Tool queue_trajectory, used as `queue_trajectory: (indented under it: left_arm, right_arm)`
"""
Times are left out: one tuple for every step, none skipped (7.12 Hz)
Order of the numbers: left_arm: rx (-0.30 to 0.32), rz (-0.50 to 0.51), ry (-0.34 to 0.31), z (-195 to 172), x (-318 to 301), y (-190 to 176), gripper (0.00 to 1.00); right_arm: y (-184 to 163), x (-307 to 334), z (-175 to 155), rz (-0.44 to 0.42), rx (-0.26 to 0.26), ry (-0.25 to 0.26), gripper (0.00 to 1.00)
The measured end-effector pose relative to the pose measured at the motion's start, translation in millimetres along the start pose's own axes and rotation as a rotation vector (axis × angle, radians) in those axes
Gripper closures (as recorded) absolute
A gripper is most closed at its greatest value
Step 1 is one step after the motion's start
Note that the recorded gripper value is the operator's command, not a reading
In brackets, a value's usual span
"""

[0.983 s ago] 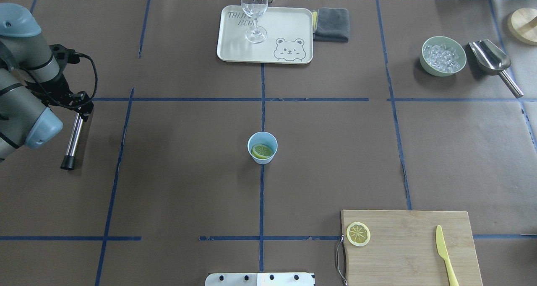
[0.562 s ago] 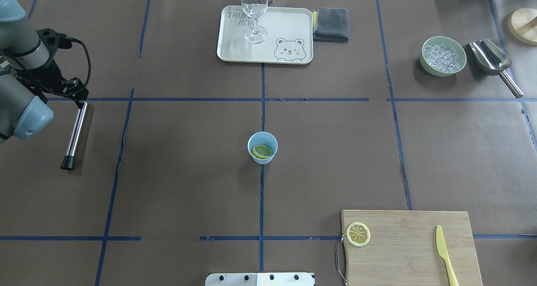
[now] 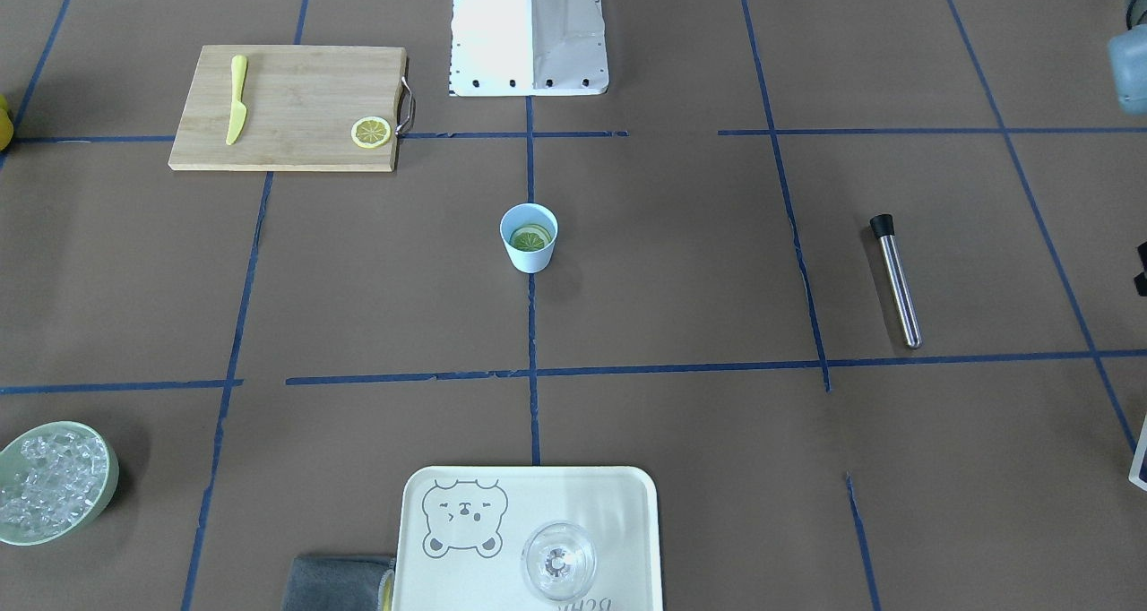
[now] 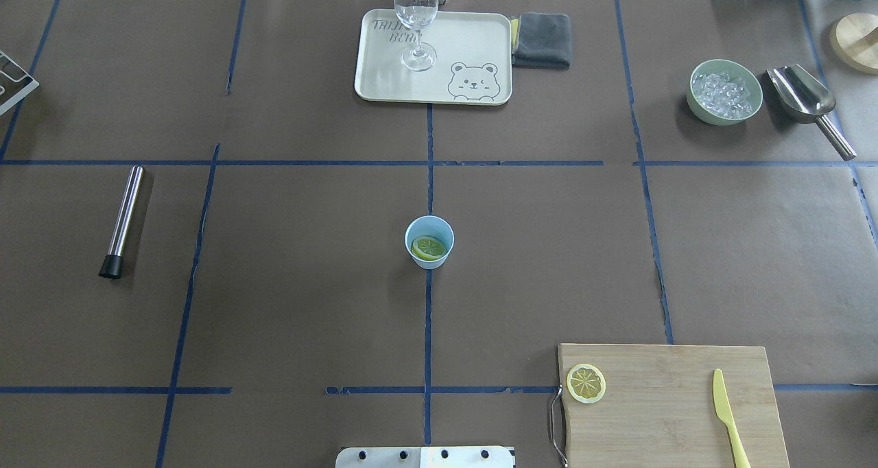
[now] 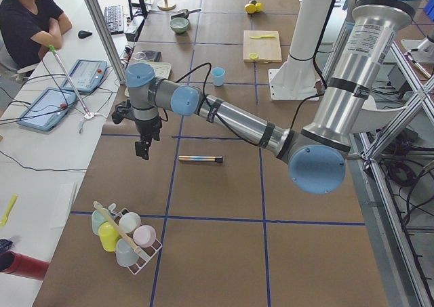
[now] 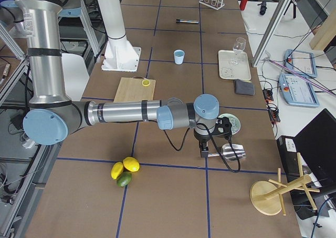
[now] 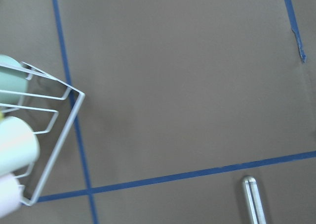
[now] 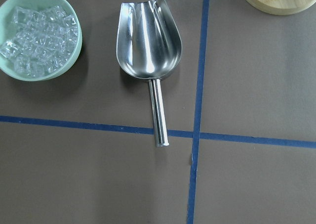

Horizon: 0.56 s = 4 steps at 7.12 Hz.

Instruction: Squeeze lemon into cup

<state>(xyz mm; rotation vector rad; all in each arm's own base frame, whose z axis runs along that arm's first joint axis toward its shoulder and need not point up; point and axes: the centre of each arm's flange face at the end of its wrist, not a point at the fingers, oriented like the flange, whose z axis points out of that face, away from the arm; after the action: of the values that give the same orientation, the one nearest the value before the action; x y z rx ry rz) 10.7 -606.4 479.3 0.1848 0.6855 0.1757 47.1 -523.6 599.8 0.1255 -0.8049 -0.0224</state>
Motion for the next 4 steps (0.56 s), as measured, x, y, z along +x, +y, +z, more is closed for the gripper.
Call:
queue_trajectory:
  left_arm:
    - [-0.017,0.01,0.031,14.2,-31.9,32.0,0.0]
    - [-0.034,0.002,0.054,35.4,-62.0,70.2,0.0]
    - [-0.047,-0.02,0.064,54.2,-88.0,103.2,0.0]
    - [-0.052,-0.05,0.065,66.1,-110.2,126.6,0.0]
  right_arm:
    - [0.4,0.3,0.8,0.003,-0.003,-0.003,0.0]
    - [1.1,1.3,1.8,0.008,-0.007,-0.006,0.0]
    - [2.0,3.6,4.0,0.015,-0.013,-0.008,0.0]
    - [3.1,7.2,7.7,0.023,-0.021,-0.011,0.0]
